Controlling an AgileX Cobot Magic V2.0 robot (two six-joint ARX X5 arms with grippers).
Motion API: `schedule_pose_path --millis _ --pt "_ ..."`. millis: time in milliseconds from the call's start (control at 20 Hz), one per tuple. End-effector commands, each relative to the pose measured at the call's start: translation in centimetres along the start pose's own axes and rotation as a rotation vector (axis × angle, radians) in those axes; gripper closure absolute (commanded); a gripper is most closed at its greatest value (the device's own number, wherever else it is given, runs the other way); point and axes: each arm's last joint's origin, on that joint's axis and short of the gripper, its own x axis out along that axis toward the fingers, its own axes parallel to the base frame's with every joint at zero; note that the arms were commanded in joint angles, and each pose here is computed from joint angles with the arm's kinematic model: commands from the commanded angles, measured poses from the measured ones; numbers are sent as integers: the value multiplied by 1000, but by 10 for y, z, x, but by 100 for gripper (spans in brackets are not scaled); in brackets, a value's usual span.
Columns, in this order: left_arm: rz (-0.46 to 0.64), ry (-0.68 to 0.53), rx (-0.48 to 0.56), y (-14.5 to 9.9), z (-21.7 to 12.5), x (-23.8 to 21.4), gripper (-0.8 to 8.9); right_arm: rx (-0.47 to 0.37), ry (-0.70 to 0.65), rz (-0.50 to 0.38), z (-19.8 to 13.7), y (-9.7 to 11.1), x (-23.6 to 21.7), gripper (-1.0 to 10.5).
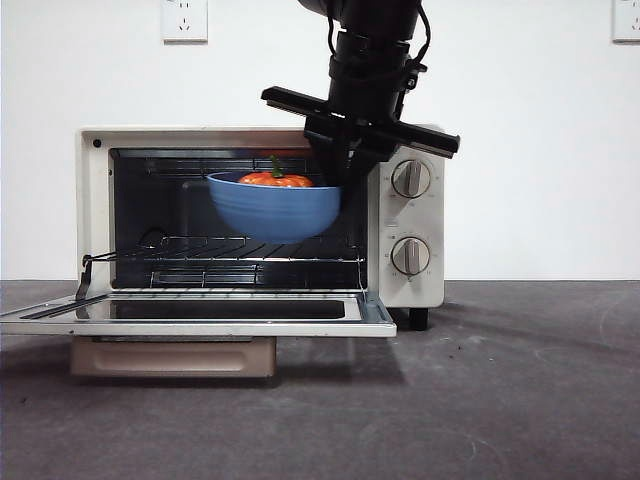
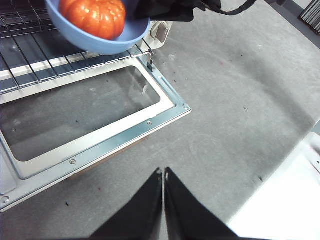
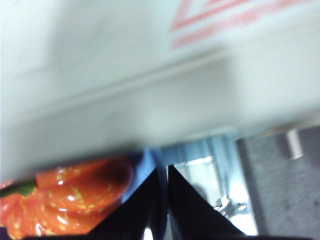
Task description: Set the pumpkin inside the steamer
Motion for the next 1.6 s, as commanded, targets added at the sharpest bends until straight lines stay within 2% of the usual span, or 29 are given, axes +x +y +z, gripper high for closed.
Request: schedule_pose_path --millis 50,650,850,1050,1350,1600 --pt "-7 -9 14 -1 3 -1 799 22 -30 7 2 6 0 936" --pt "-7 -3 11 -1 2 -1 799 6 1 -15 -5 6 13 928" --pt "-7 -4 11 -1 2 -1 799 -20 5 -9 -7 7 12 802" --pt "-7 -3 11 -1 2 -1 799 -37 2 -4 -7 8 10 787" --pt "-7 -4 14 -1 2 -1 799 -70 -33 24 -2 10 -9 787" --pt "-7 -4 15 -1 2 -1 799 -148 -72 81 4 11 -40 787"
